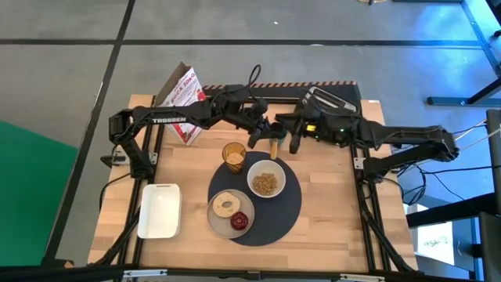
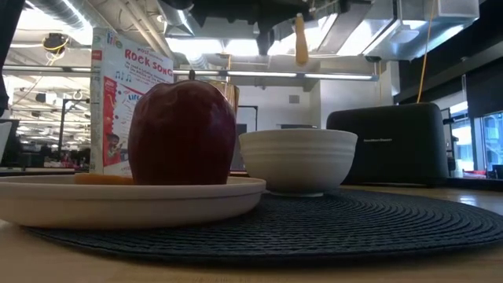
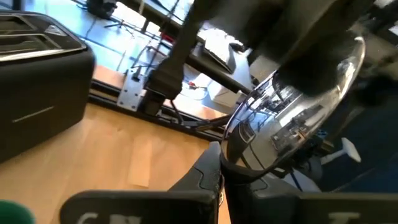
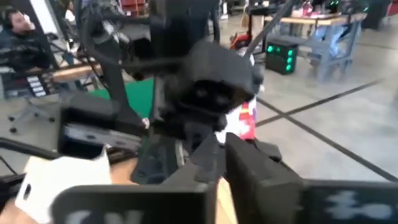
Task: Arrange a breakfast setting
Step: Put the orange spoon onto the black table mat to the right of the white bowl
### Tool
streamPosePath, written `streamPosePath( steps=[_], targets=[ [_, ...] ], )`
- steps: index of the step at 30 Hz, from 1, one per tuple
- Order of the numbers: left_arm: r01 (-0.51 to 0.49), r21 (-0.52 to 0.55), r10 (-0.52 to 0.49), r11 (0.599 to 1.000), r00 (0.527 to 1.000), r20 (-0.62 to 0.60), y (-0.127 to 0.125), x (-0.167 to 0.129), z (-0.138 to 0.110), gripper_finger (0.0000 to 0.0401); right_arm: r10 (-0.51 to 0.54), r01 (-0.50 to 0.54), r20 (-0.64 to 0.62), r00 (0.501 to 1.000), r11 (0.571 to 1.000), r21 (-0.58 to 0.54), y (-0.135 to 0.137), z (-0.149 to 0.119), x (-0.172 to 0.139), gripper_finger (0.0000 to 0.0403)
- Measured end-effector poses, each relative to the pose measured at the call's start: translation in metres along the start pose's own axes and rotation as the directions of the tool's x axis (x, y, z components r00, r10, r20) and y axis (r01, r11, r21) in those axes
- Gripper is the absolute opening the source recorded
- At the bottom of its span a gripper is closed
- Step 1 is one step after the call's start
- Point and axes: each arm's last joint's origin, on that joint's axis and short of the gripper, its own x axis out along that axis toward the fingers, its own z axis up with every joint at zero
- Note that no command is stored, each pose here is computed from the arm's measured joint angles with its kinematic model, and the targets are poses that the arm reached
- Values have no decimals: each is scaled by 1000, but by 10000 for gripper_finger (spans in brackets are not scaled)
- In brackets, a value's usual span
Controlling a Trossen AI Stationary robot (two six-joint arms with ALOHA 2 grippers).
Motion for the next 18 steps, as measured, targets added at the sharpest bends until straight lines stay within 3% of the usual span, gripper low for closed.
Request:
streamPosePath(
  steps=[2, 4, 9, 13, 18],
  targets=[
    [-9, -2, 9, 1000, 1000, 2, 1, 0, 0, 0, -17, 17, 16, 1000, 1000, -1, -2, 6, -7, 8],
    [-10, -6, 10, 1000, 1000, 3, 1, 0, 0, 0, -20, 20, 38, 999, 1000, -7, -4, 13, -15, 16],
    [-11, -26, 11, 1000, 1000, 2, 1, 0, 0, 0, 33, -34, 80, 996, 999, 10, -6, 24, -31, 92],
    [-22, -24, 22, 999, 1000, 8, 1, 0, 0, 0, 99, -99, -2, 995, 995, 33, -4, 15, -28, 152],
    [-26, -23, 26, 999, 1000, 10, 1, 0, 0, 0, 98, -95, -71, 993, 994, 49, -1, 4, -14, 175]
  ],
)
